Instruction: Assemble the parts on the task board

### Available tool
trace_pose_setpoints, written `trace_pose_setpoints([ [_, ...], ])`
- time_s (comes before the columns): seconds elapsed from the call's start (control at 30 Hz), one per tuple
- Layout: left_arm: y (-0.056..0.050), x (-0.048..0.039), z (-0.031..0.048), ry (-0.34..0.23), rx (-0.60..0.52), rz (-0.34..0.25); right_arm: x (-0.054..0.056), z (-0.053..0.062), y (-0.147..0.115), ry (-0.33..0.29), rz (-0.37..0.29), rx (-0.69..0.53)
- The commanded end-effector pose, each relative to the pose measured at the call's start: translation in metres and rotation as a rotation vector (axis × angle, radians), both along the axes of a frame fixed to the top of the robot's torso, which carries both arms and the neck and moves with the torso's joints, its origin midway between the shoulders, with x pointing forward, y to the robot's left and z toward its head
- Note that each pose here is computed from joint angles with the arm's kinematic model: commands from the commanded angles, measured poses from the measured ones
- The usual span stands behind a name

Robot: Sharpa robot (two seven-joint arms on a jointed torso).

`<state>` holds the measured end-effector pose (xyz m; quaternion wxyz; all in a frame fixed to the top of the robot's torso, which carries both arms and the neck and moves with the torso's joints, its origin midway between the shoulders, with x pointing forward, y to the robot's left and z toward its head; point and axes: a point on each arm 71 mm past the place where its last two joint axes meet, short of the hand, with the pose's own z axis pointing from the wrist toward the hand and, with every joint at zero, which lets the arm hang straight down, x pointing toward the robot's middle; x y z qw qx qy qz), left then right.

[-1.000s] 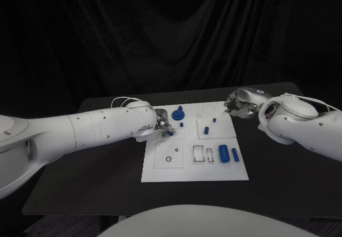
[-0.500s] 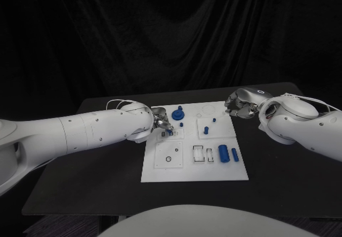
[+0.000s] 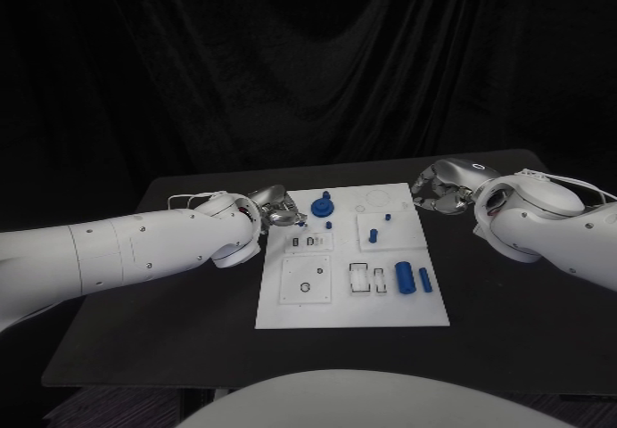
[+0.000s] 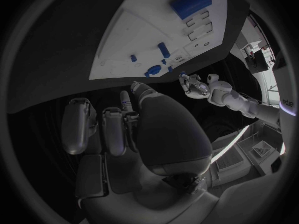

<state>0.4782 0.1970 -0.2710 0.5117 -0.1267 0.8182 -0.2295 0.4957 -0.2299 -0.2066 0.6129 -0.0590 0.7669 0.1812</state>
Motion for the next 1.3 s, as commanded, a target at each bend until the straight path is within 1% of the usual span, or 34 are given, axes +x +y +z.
trace_pose_setpoints([
  [0.03,0.002,-0.0035,0.0072,-0.165,-0.091,0.054,0.0,0.0,-0.003,-0.001,-0.026,0.006],
  [0.1,0.004,-0.0066,0.0041,-0.177,-0.099,0.07,0.0,0.0,-0.003,-0.001,-0.029,0.006],
  [0.2,0.007,-0.014,-0.0062,-0.187,-0.11,0.098,0.0,0.0,-0.004,-0.003,-0.034,0.008],
  [0.3,0.009,-0.0204,-0.0173,-0.183,-0.114,0.118,0.0,0.0,-0.004,-0.005,-0.036,0.01],
  [0.43,0.008,-0.0255,-0.0291,-0.194,-0.12,0.136,-0.001,0.001,-0.004,-0.008,-0.036,0.012],
  [0.5,0.008,-0.0276,-0.0331,-0.198,-0.124,0.14,-0.001,0.001,-0.004,-0.008,-0.036,0.013],
  [0.6,0.006,-0.0299,-0.0374,-0.197,-0.126,0.141,-0.001,0.001,-0.004,-0.007,-0.037,0.013],
  [0.7,0.003,-0.031,-0.0409,-0.181,-0.123,0.14,-0.001,0.001,-0.005,-0.007,-0.038,0.013],
  [0.93,-0.002,-0.0312,-0.0452,-0.153,-0.115,0.136,-0.001,0.001,-0.005,-0.006,-0.039,0.012],
  [1.1,-0.007,-0.0309,-0.0488,-0.116,-0.102,0.129,-0.001,0.0,-0.004,-0.004,-0.038,0.011],
  [1.3,-0.01,-0.03,-0.053,-0.092,-0.09,0.126,-0.001,0.0,-0.003,-0.005,-0.035,0.012],
])
